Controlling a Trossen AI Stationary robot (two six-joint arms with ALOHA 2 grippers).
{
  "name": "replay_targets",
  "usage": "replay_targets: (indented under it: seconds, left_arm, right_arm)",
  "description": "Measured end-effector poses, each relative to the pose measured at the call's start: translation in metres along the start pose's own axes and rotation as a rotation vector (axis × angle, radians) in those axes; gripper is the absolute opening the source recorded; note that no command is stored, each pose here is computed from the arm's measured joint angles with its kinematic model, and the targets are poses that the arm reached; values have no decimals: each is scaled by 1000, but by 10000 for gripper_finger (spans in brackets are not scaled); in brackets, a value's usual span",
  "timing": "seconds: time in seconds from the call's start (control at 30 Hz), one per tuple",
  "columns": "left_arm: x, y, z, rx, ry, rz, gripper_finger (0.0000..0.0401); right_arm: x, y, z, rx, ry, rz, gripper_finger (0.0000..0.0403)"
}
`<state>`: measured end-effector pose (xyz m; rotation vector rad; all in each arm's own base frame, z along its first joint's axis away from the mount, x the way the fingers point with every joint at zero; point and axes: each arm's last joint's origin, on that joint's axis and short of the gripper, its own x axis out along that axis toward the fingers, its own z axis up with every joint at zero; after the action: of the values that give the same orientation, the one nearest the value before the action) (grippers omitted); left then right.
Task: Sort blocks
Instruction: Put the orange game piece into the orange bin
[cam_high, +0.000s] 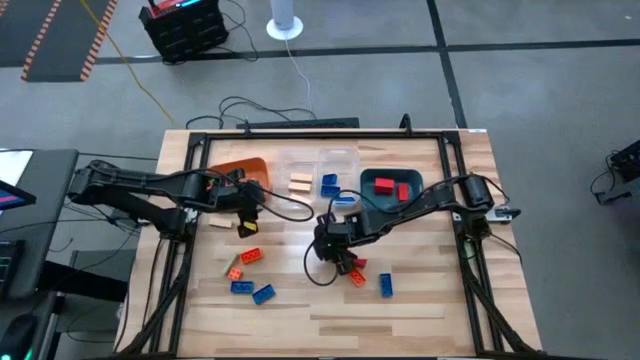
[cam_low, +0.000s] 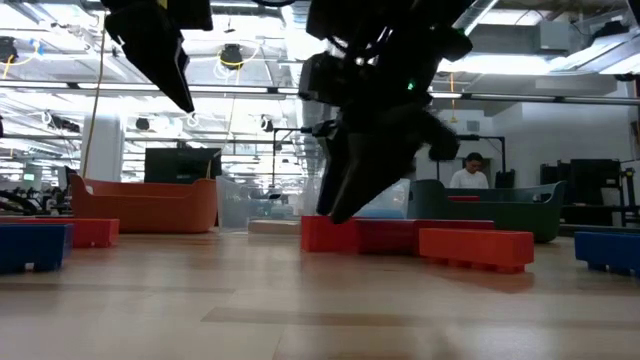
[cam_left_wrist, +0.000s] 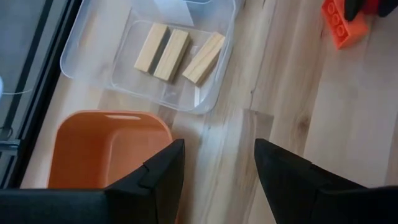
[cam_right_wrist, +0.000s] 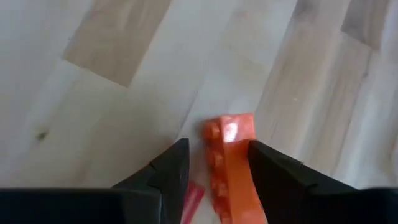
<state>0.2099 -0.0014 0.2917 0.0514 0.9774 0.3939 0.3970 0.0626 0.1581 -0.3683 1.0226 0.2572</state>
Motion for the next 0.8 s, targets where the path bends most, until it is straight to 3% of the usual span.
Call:
replay_targets:
  seconds: [0.4,0.63,0.8]
  left_arm:
    - [1,0,0,-3,2,-1,190]
    - [1,0,0,-1,2,-2,190]
    - [1,0,0,-4,2,-2,190]
  right_arm:
    - [3,-10,-4,18,8,-21,171]
    - [-7,-6,10,-9,-10,-33,187]
    - [-7,-3,5,-6,43,-23,205]
